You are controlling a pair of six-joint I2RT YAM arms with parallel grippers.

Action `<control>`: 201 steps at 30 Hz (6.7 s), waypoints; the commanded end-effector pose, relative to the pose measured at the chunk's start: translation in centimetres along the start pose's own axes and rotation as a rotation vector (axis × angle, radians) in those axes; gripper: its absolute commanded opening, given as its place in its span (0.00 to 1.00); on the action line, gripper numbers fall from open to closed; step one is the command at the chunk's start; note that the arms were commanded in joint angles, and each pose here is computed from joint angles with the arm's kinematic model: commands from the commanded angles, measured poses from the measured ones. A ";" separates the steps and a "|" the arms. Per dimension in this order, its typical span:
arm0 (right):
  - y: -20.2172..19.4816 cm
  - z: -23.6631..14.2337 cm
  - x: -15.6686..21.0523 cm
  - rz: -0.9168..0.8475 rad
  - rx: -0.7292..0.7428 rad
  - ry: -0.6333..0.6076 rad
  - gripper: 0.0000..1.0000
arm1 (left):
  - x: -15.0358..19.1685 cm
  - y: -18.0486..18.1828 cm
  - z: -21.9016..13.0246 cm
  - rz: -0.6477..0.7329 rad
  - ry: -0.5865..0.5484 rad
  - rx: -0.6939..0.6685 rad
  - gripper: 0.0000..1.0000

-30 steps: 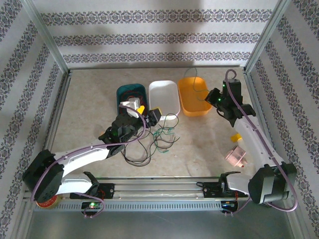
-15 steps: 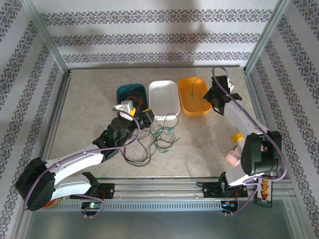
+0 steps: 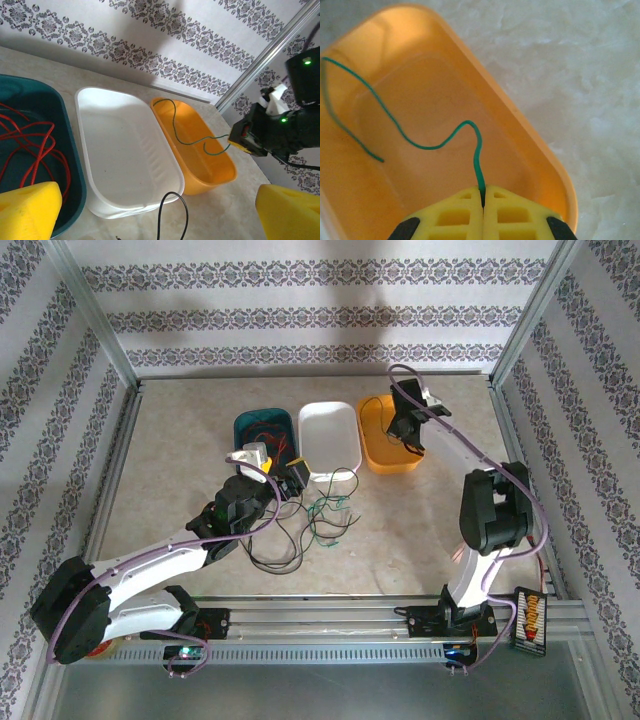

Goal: Untangle the cables

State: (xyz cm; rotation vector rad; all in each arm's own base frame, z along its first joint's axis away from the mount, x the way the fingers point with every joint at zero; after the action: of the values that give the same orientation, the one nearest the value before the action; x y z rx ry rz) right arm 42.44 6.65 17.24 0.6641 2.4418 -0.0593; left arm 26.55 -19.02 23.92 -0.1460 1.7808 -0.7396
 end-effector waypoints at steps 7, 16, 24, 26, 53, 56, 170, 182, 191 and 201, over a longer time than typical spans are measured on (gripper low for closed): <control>0.8 2.4 1.9 -0.115 0.084 0.095 0.00 | 1.0 0.3 -0.1 0.030 0.034 -0.014 0.99; 0.5 3.9 3.5 -0.156 0.143 0.148 0.04 | 1.0 0.0 0.2 0.033 0.043 -0.003 0.99; -0.1 2.8 3.2 -0.141 0.126 0.133 0.21 | 0.6 -0.3 0.2 0.035 0.041 0.002 0.99; -0.2 1.4 2.3 -0.131 0.111 0.096 0.31 | 0.6 -0.4 0.2 0.038 0.044 0.006 0.99; 2.5 -10.9 18.7 -0.571 -0.561 0.307 0.48 | 4.8 1.4 1.6 0.091 0.238 -0.114 0.99; 2.6 -10.5 19.0 -0.541 -0.566 0.319 0.49 | 5.2 1.6 1.8 0.095 0.253 -0.129 0.99; 3.9 -9.4 16.6 -0.246 -0.830 0.400 0.40 | 10.8 -1.8 4.9 0.145 0.534 0.133 0.00; 2.5 -10.1 14.4 -0.153 -0.866 0.338 0.40 | 10.4 -2.7 4.1 0.100 0.526 0.210 0.00; 2.5 -9.8 15.9 -0.181 -0.870 0.392 0.40 | 10.2 -2.8 4.2 0.103 0.519 0.211 0.00; 3.3 -9.6 16.9 -0.214 -0.872 0.409 0.35 | 10.1 -3.1 4.4 0.107 0.522 0.223 0.00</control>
State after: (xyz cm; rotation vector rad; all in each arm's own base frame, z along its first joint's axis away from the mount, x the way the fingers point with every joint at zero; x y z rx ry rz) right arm 27.12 18.51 16.36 0.0275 2.5407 1.0673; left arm 25.89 -27.24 14.65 0.3132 2.2364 -0.8839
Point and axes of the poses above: each hand's point on the last joint's axis, 136 mm out from that joint toward the fingers, its own z axis out along the fingers, its own y axis along the line the jaws close on, x = y × z, the point moved 6 cm from there along -z, back along the fingers, and after that the axes turned 3 degrees about -z, right-handed, at the moved point
